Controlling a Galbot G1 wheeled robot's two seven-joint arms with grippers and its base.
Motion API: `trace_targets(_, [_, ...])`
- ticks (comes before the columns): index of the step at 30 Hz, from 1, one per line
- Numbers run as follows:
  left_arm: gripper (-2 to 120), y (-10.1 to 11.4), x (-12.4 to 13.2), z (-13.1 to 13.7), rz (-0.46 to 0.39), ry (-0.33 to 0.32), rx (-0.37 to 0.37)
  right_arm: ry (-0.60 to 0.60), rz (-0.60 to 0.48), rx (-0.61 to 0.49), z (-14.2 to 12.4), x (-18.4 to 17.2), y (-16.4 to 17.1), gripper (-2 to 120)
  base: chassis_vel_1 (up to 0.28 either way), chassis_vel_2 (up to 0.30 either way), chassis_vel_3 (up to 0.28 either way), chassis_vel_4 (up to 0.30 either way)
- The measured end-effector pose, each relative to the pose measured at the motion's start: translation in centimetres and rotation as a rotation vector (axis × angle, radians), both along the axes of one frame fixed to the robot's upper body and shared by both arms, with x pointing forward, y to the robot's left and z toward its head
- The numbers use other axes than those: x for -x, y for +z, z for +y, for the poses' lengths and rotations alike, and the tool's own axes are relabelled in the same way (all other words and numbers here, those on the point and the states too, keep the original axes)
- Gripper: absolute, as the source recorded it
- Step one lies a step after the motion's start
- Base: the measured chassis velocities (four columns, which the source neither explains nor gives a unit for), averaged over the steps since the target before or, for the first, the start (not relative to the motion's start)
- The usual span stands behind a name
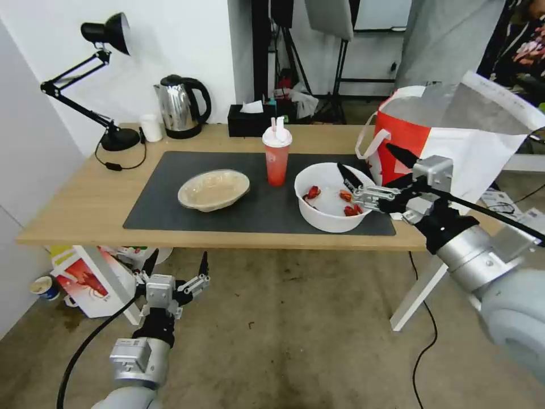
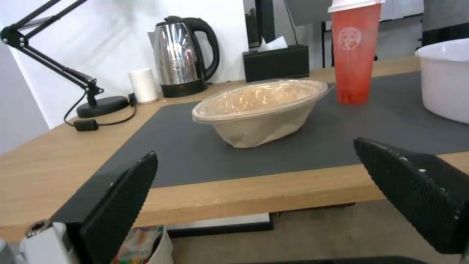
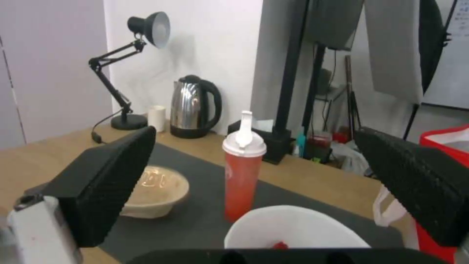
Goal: Pick up the trash from the table and place it into the takeout bag.
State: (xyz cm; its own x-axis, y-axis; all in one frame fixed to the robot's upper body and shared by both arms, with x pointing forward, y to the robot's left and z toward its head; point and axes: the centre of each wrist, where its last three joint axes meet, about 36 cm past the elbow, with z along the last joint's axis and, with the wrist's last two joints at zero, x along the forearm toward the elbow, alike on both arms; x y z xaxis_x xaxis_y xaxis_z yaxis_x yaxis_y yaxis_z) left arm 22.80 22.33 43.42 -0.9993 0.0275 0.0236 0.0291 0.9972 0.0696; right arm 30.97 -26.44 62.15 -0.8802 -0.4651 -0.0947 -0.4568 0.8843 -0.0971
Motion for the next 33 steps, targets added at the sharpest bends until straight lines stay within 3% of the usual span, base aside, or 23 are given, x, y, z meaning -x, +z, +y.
trace_targets(5, [100, 0.0, 0.0, 0.0, 0.000, 0.000, 0.000, 0.028, 0.017, 0.011, 0.0, -0.4, 0.5, 100, 0.000, 0.000, 0.000, 0.000])
trace_targets(14, [100, 0.0, 0.0, 0.0, 0.000, 0.000, 0.000, 0.170, 0.134, 0.110, -0.6, -3.0, 4.7, 100, 0.000, 0.000, 0.000, 0.000])
trace_targets(22, [100, 0.0, 0.0, 0.0, 0.000, 0.000, 0.000, 0.222, 0.230, 0.189, -1.5, -4.2, 8.3, 100, 0.000, 0.000, 0.000, 0.000])
trace_targets(33, [100, 0.0, 0.0, 0.0, 0.000, 0.000, 0.000, 0.234, 0.255, 0.186, -1.5, -4.7, 8.7, 100, 0.000, 0.000, 0.000, 0.000])
